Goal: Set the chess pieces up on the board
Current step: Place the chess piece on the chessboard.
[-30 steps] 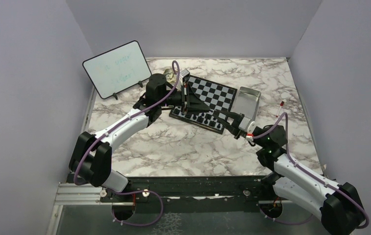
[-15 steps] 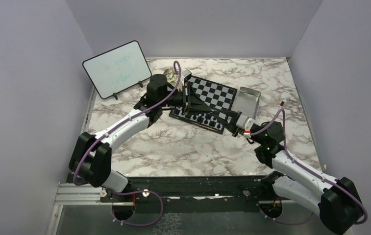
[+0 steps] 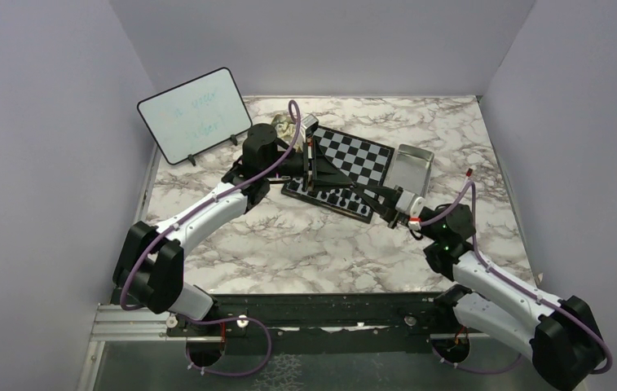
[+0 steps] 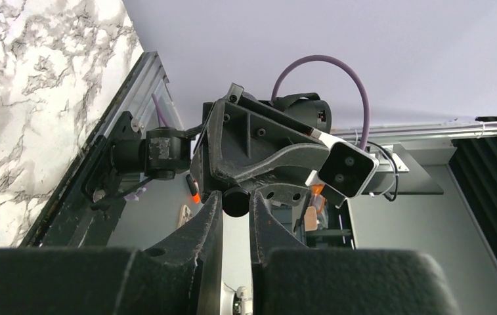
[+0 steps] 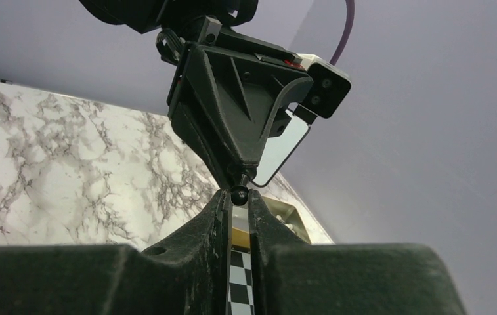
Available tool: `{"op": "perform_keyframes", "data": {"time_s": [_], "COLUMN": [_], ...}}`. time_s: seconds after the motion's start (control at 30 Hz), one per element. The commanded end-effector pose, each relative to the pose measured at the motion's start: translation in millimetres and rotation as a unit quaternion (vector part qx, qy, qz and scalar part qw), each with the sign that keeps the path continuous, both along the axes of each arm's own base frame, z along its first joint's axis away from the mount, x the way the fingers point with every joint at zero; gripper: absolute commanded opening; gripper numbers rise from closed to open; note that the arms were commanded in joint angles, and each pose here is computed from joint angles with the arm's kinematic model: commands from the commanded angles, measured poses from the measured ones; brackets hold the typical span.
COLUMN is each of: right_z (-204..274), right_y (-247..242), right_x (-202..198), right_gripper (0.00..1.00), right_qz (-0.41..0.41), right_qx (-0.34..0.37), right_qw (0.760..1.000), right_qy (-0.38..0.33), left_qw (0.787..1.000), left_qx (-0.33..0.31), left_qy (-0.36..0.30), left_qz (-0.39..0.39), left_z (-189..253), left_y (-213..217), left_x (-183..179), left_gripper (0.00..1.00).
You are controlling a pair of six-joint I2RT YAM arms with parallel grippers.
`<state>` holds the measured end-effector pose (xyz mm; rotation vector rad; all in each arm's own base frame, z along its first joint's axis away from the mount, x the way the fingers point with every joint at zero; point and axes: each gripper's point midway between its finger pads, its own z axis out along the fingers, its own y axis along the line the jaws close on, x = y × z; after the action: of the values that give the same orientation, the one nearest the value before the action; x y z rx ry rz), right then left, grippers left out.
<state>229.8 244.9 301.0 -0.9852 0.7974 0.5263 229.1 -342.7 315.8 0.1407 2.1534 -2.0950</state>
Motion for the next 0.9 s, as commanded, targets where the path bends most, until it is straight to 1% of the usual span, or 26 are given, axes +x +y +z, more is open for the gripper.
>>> {"op": "perform_keyframes", "data": {"time_s": [0.0, 0.2, 0.27, 0.33, 0.37, 0.4, 0.43, 0.5, 0.57, 0.63, 0.67, 0.7, 0.73, 0.77, 0.83, 0.87], "right_z": [19.8, 21.4, 21.3, 21.7, 21.8, 21.6, 21.9, 22.0, 21.5, 19.3, 17.9, 15.6, 13.4, 10.9, 7.8, 7.0], "right_y": [-1.3, -0.1, -0.2, -0.6, -0.4, -0.4, -0.5, -1.1, -1.8, -2.3, -2.6, -3.5, -4.6, -5.4, -9.7, -13.5], "right_x": [-10.5, -9.3, -9.4, -9.9, -10.3, -10.3, -10.2, -8.7, -3.9, 2.4, 5.3, 8.4, 11.0, 12.5, 16.6, 20.8], "right_gripper": [0.21, 0.2, 0.1, 0.03, 0.01, 0.01, 0.01, 0.01, 0.01, 0.01, 0.01, 0.01, 0.01, 0.01, 0.01, 0.01], "right_qz": [0.013, 0.015, 0.016, 0.016, 0.017, 0.018, 0.019, 0.017, 0.012, 0.003, -0.003, -0.01, -0.017, -0.023, -0.039, -0.053], "right_qx": [0.027, 0.029, 0.031, 0.033, 0.034, 0.035, 0.038, 0.046, 0.055, 0.061, 0.063, 0.064, 0.064, 0.062, 0.071, 0.092], "right_qw": [0.999, 0.999, 0.999, 0.999, 0.999, 0.999, 0.999, 0.999, 0.997, 0.994, 0.992, 0.989, 0.986, 0.983, 0.976, 0.967], "right_qy": [-0.026, -0.024, -0.023, -0.022, -0.019, -0.015, -0.009, 0.011, 0.047, 0.09, 0.113, 0.135, 0.155, 0.172, 0.2, 0.233], "left_qw": [1.0, 1.0, 1.0, 1.0, 1.0, 1.0, 1.0, 1.0, 0.999, 0.998, 0.997, 0.996, 0.995, 0.993, 0.988, 0.986], "left_qx": [-0.009, -0.009, -0.008, -0.007, -0.007, -0.006, -0.005, -0.003, -0.004, -0.002, 0.001, 0.007, 0.018, 0.034, 0.07, 0.085], "left_qy": [-0.016, -0.017, -0.016, -0.016, -0.016, -0.018, -0.018, -0.021, -0.035, -0.051, -0.06, -0.068, -0.075, -0.078, -0.08, -0.08], "left_qz": [0.004, 0.002, 0.003, 0.004, 0.005, 0.006, 0.008, 0.018, 0.024, 0.034, 0.043, 0.055, 0.07, 0.087, 0.113, 0.123], "left_z": [7.1, 7.8, 6.9, 5.4, 4.3, 3.3, 1.9, -0.2, 0.8, 1.0, -0.2, -3.1, -7.9, -15.2, -31.6, -38.1], "left_y": [1.7, 1.3, 1.6, 1.9, 1.8, 1.8, 2.1, 2.4, 3.1, 5.7, 8.0, 11.0, 15.0, 19.4, 30.4, 38.2], "left_x": [-4.0, -4.1, -4.1, -3.8, -3.8, -3.5, -2.5, 1.8, 6.4, 14.1, 19.3, 26.3, 34.7, 44.4, 62.3, 70.7], "left_gripper": [0.0, 0.0, 0.0, 0.0, 0.0, 0.04, 0.09, 0.23, 0.35, 0.45, 0.53, 0.64, 0.91, 0.98, 0.99, 0.99]}}
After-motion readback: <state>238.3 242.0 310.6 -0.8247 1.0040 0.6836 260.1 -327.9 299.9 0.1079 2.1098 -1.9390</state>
